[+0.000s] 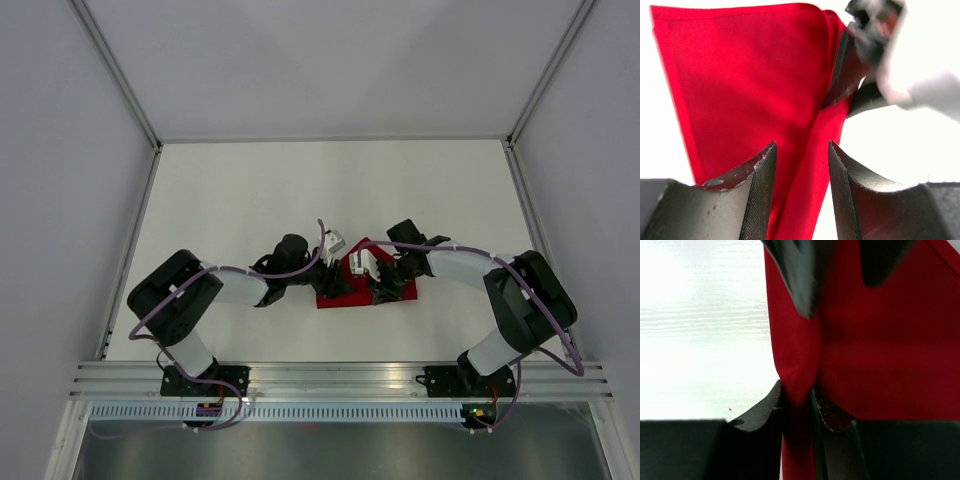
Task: Fold the napkin, place the utensils inside, and roll it up
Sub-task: Roll the napkin with the utensil
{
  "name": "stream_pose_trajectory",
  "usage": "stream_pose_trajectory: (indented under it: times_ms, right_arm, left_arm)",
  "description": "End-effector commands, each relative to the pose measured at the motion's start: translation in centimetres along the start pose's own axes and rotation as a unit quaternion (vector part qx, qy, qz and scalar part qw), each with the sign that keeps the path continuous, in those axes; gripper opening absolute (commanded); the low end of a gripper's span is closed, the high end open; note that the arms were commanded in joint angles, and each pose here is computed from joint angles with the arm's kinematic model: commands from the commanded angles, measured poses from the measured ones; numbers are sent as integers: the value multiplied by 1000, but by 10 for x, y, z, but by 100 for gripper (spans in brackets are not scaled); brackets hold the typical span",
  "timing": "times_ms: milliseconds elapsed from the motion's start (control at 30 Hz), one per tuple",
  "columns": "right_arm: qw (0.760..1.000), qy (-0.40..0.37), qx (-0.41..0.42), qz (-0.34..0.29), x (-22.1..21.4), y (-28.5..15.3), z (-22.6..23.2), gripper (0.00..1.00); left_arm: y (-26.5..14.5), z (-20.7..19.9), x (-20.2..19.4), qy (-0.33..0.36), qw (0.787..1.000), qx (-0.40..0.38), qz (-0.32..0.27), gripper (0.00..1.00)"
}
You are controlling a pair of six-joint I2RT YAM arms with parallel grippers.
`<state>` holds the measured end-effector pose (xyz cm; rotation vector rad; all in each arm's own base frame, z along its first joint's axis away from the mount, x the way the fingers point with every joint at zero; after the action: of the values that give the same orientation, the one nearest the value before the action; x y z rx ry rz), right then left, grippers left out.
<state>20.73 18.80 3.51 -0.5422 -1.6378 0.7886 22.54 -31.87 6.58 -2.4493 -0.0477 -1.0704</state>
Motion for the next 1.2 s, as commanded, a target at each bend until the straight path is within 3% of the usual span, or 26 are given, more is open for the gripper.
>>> stream_pose_trajectory:
  times_ms: [0,100,333,600,733,1000,1167]
  right_arm:
    - [997,48,66,14,-15,-3,18,11]
    - [993,72,95,15,-21,0,15,11]
    - [983,113,144,11,-31,5,8,11]
    - [974,145,175,-1,-36,7,0,11]
    - [971,152,184,-6,-36,6,-3,11]
    - [969,158,189,-6,-38,6,-3,11]
    - [967,161,196,-8,-37,6,-4,10]
  left_arm:
    - [-14,4,22,16,995,44,-91,51]
    - [-32,6,26,26,986,62,-151,51]
    - [-48,-3,21,105,973,109,-174,54]
    - [-13,-37,2,278,950,109,-92,63]
    - [5,-37,-12,357,924,127,-53,68]
    - [34,-19,-29,422,897,131,9,70]
    - [42,-7,-46,425,894,130,54,67]
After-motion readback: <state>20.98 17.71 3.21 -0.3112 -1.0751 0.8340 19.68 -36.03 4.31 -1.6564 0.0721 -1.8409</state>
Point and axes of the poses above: each gripper's point midway between its finger pads, its own y axis out along the fingers, its own z axis along the line the jaws close on, x = y × z, the point moved 3 cm from there along -y, back along the fingers, and after that the axes turned 15 degrees about -y, right-handed, at the moved point
